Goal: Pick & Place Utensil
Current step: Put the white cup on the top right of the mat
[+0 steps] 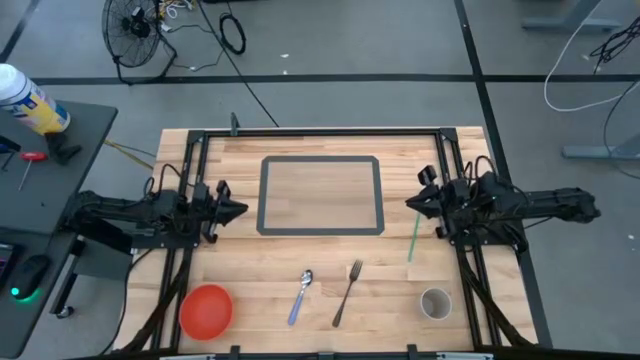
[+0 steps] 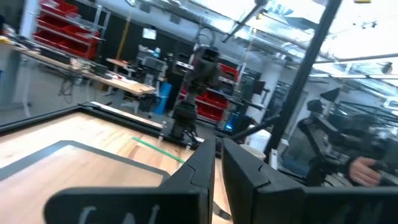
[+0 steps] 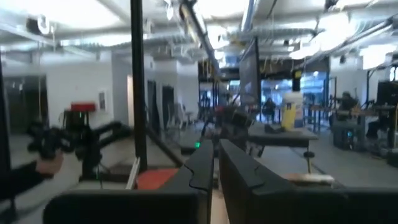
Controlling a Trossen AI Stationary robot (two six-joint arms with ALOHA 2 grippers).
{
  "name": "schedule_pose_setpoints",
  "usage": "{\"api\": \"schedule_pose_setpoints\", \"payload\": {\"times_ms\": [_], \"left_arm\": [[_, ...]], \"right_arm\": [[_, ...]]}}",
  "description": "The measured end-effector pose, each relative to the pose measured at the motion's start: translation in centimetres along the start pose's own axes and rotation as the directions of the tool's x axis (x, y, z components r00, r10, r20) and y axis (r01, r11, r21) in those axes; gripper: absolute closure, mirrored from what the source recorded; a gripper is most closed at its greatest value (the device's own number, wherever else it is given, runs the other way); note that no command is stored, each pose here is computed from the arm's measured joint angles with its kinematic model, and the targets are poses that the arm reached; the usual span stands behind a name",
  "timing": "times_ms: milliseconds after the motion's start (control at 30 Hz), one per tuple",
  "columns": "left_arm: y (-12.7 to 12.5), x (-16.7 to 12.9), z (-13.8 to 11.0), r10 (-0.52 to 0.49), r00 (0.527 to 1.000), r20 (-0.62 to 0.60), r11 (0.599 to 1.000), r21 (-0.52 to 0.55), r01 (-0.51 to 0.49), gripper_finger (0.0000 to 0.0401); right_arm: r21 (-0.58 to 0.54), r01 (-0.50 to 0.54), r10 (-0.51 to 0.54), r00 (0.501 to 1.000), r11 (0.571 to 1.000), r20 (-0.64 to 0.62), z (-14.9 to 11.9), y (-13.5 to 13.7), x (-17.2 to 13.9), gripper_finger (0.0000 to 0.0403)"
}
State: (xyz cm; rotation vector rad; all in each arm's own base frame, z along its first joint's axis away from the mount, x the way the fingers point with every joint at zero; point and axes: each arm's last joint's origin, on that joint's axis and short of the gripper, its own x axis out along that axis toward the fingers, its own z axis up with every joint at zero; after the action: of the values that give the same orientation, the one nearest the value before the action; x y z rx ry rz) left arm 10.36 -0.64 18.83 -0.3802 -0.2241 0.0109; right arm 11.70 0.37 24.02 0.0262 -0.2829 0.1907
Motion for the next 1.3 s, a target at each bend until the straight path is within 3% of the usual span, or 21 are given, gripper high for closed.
{"api": "schedule_pose_setpoints", "payload": {"times_ms": [233, 400, 533, 733, 933, 1100, 1200, 1300], "left_arm": [[0.1, 0.0, 0.0, 0.035, 0.999, 0.012, 0.999, 0.03, -0.035, 0.0369], [0.1, 0.0, 0.0, 0.05, 0.999, 0.017, 0.997, 0.058, -0.05, 0.0369], [0.2, 0.0, 0.1, 0.076, 0.997, 0.027, 0.995, 0.057, -0.077, 0.0369], [0.2, 0.0, 0.1, 0.075, 0.997, 0.024, 0.995, 0.06, -0.076, 0.0369], [0.2, 0.0, 0.0, 0.075, 0.997, 0.02, 0.996, 0.051, -0.076, 0.0369], [0.3, 0.0, -0.1, 0.075, 0.997, 0.01, 0.996, 0.053, -0.076, 0.0369], [0.2, 0.0, -0.1, 0.041, 0.999, -0.003, 0.998, 0.054, -0.04, 0.0369], [0.1, 0.0, -0.1, 0.024, 1.0, -0.009, 0.998, 0.058, -0.024, 0.0369]], "right_arm": [[-0.015, 0.027, -0.03, 0.975, 1.0, -0.222, 0.3, 0.1, 2.1, 0.037], [-0.018, 0.047, -0.051, 0.915, 0.999, -0.401, 0.7, 0.5, 3.7, 0.0343], [0.026, 0.018, -0.004, 0.877, 1.0, -0.48, 1.3, 1.3, 5.2, 0.0305], [0.097, 0.037, 0.034, 0.767, 0.995, -0.64, 2.7, 3.3, 7.6, 0.0258], [0.138, 0.1, 0.048, 0.612, 0.985, -0.79, 3.3, 6.2, 9.2, 0.0251], [0.241, 0.203, 0.123, 0.468, 0.949, -0.875, 3.7, 9.4, 9.8, 0.025], [0.254, 0.268, 0.152, 0.35, 0.929, -0.925, 3.5, 11.5, 9.8, 0.025], [0.211, 0.348, 0.153, 0.188, 0.914, -0.97, 3.2, 12.9, 9.5, 0.025]]}}
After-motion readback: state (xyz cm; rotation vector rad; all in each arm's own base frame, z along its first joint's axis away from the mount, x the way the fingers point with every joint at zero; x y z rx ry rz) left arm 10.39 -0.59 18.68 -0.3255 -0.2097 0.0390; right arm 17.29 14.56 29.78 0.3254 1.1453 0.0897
